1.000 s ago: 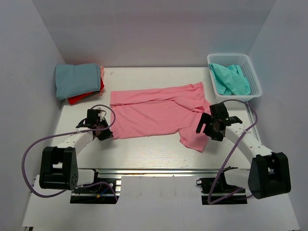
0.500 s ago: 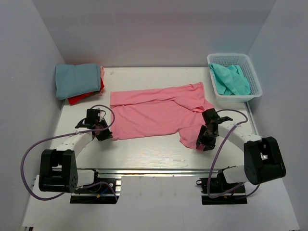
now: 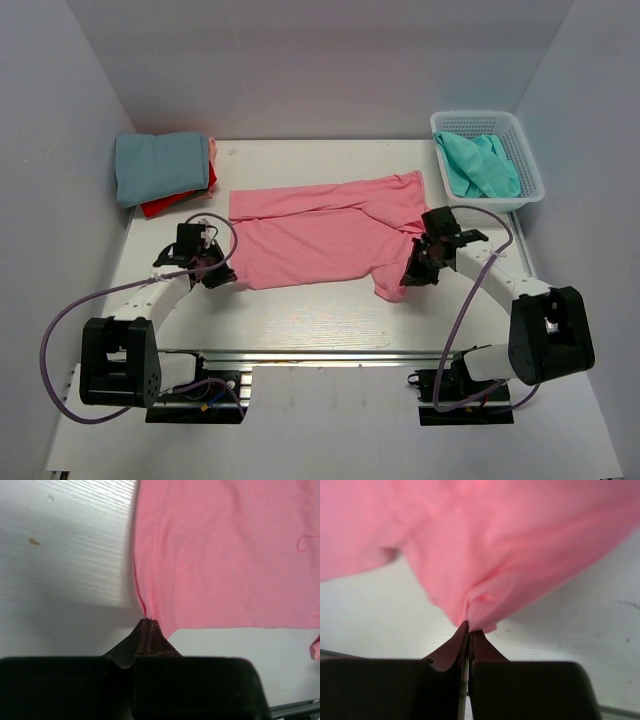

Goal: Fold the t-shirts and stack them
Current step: Grap the side of the flattened tshirt closest away from the robot with both arms, then fold the other side of the tshirt into a rectangle

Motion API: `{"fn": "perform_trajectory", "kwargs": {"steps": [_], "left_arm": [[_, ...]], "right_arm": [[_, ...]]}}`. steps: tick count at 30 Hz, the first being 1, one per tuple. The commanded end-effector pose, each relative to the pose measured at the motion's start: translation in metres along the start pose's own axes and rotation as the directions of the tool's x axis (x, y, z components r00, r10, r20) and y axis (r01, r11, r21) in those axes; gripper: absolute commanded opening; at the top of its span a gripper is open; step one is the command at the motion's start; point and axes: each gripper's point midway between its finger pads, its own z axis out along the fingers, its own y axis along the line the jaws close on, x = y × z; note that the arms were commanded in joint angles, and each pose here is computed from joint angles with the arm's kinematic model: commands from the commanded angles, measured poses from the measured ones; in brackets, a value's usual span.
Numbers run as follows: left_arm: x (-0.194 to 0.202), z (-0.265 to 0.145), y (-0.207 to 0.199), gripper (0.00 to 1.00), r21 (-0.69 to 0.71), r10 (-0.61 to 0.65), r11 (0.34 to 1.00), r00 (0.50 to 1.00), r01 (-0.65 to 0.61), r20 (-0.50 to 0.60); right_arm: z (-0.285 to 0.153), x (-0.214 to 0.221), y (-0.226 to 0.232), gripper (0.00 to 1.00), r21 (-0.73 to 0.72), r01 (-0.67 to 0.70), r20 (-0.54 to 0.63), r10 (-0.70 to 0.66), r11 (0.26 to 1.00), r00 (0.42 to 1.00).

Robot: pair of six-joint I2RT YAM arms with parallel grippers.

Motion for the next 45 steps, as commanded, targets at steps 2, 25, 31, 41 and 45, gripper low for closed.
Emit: {"fn": "perform_trajectory", "kwargs": {"steps": [2,25,31,41,45], "left_arm": [[-0.031,-0.012,-0.013,0.00,0.022,-0.048,0.999,0.994,0.046,0.101],[-0.153,0.009,-0.012,0.00,-0.215,-0.112,0.961,0.952,0.176,0.284],[-0.163,0.026,-0.006,0.00,-0.260,-0.117,0.947,0.958,0.187,0.262],[-0.183,0.055,-0.010,0.00,-0.252,-0.109,0.952,0.964,0.171,0.243],[-0.192,0.069,-0.015,0.00,-0.232,-0.094,0.961,0.967,0.150,0.238]], "right_arm": [[-0.025,-0.057,0.045,0.00,-0.154,0.021,0.173,0.006,0.988,0.985],[-0.050,-0.223,0.057,0.00,-0.175,-0.104,0.431,0.171,0.979,0.886],[-0.045,-0.248,0.053,0.00,-0.159,-0.114,0.443,0.174,0.981,0.879],[-0.037,-0.289,0.063,0.00,-0.153,-0.011,0.464,0.082,0.988,0.882],[-0.024,-0.297,0.067,0.00,-0.145,0.046,0.424,0.020,0.988,0.905]]}}
